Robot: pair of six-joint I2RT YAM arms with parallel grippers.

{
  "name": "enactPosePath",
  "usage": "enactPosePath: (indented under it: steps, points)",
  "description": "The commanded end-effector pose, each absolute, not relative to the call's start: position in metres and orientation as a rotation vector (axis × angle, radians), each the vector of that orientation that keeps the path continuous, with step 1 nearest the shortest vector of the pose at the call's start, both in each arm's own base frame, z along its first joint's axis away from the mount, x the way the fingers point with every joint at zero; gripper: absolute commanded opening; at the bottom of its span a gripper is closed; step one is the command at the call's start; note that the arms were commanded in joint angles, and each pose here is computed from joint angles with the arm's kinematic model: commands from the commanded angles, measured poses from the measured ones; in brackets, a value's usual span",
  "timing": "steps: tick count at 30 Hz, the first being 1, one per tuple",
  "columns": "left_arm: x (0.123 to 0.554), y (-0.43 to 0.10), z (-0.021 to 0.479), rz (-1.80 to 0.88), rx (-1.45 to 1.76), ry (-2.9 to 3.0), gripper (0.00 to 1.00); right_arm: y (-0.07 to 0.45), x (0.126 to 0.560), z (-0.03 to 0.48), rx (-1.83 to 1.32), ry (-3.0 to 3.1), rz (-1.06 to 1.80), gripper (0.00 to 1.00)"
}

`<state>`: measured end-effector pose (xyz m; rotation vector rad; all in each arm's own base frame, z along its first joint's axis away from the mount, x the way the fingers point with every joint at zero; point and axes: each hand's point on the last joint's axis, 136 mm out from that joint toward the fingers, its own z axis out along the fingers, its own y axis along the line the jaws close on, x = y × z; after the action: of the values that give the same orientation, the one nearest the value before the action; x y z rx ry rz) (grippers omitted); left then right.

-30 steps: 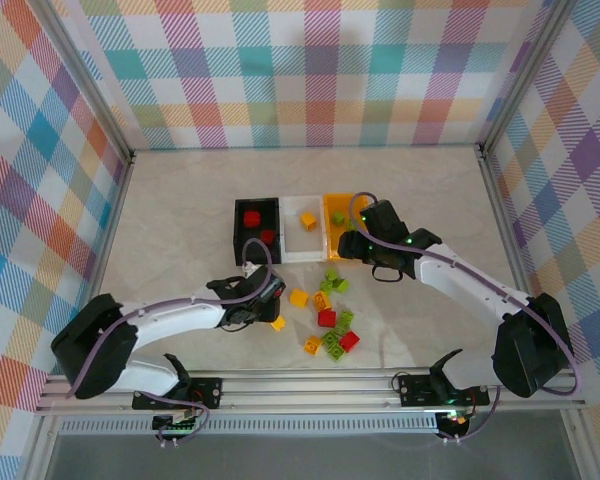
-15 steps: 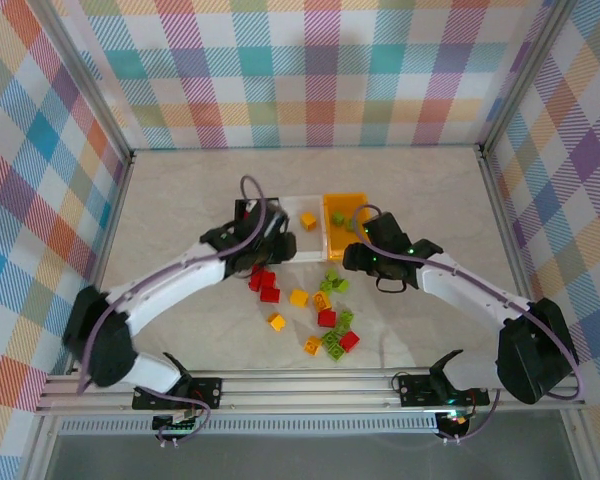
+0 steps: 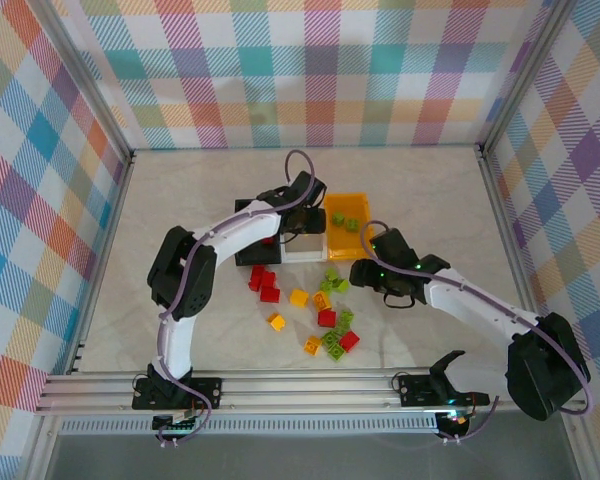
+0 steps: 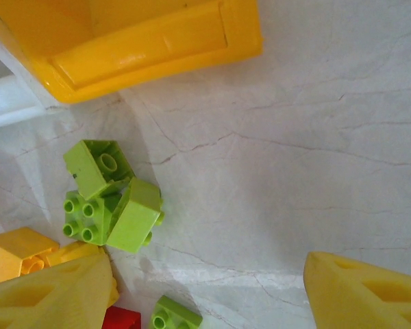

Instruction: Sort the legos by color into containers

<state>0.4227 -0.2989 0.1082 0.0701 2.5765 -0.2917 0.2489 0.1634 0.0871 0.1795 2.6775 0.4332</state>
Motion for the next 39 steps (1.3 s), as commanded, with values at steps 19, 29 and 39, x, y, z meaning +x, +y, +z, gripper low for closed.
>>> enactPosePath:
  steps: [19, 29, 39]
  points:
    - [0.256, -0.219, 0.177, -0.532, -0.027, 2.425, 1.0, 0.22, 0.262, 0.062, 0.254, 2.706, 0.569, 0.7]
    - [0.217, -0.163, 0.15, -0.475, -0.145, 2.431, 1.0, 0.229, 0.269, 0.034, 0.365, 2.741, 0.58, 0.5]
    - [0.214, -0.164, 0.145, -0.478, -0.125, 2.446, 1.0, 0.214, 0.261, 0.053, 0.331, 2.69, 0.557, 0.27]
